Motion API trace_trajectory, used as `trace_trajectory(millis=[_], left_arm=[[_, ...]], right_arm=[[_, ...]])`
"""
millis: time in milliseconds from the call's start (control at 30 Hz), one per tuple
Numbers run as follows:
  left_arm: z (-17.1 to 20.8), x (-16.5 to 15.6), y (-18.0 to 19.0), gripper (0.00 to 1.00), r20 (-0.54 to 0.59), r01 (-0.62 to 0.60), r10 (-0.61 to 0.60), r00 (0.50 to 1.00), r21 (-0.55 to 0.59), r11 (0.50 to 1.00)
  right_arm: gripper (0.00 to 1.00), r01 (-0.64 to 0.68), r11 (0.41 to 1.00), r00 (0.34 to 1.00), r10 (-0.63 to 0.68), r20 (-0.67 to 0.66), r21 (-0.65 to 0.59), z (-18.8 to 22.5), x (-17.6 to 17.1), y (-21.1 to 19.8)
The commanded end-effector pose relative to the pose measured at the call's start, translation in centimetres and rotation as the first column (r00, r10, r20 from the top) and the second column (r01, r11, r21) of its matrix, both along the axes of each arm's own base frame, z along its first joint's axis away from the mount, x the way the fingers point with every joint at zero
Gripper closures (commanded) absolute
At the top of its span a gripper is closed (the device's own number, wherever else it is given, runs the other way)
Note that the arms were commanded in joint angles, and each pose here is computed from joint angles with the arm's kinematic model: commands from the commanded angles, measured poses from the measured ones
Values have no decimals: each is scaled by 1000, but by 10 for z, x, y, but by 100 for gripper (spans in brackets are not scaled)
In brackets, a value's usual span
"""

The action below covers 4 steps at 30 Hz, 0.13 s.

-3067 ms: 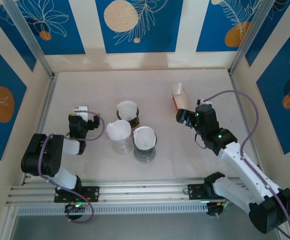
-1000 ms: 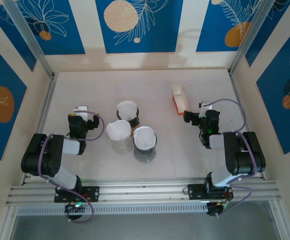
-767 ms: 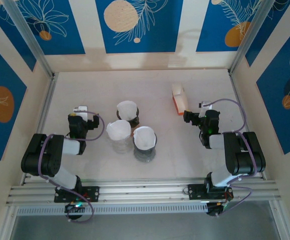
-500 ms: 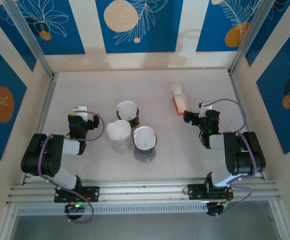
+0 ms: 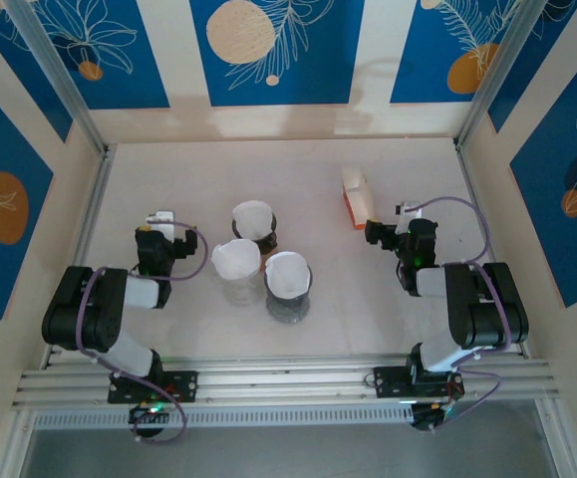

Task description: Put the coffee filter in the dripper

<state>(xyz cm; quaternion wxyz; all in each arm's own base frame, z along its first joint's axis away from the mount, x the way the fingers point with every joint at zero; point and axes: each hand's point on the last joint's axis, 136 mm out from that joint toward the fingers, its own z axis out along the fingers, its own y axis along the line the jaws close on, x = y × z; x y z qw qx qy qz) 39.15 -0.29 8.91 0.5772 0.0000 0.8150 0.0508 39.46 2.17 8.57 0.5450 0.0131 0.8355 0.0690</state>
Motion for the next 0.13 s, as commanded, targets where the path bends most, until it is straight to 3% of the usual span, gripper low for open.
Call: trace_trajectory(millis=[0, 100], left_arm=[[4, 1, -1, 0, 19, -1, 1, 1000, 6, 1000], [4, 1, 0, 0, 20, -2, 2, 1000, 6, 1000]], right_arm=[[1, -19, 1000, 999, 20, 31, -9, 8, 2, 1], [1, -20, 1000, 999, 20, 33, -11, 8, 2, 1]])
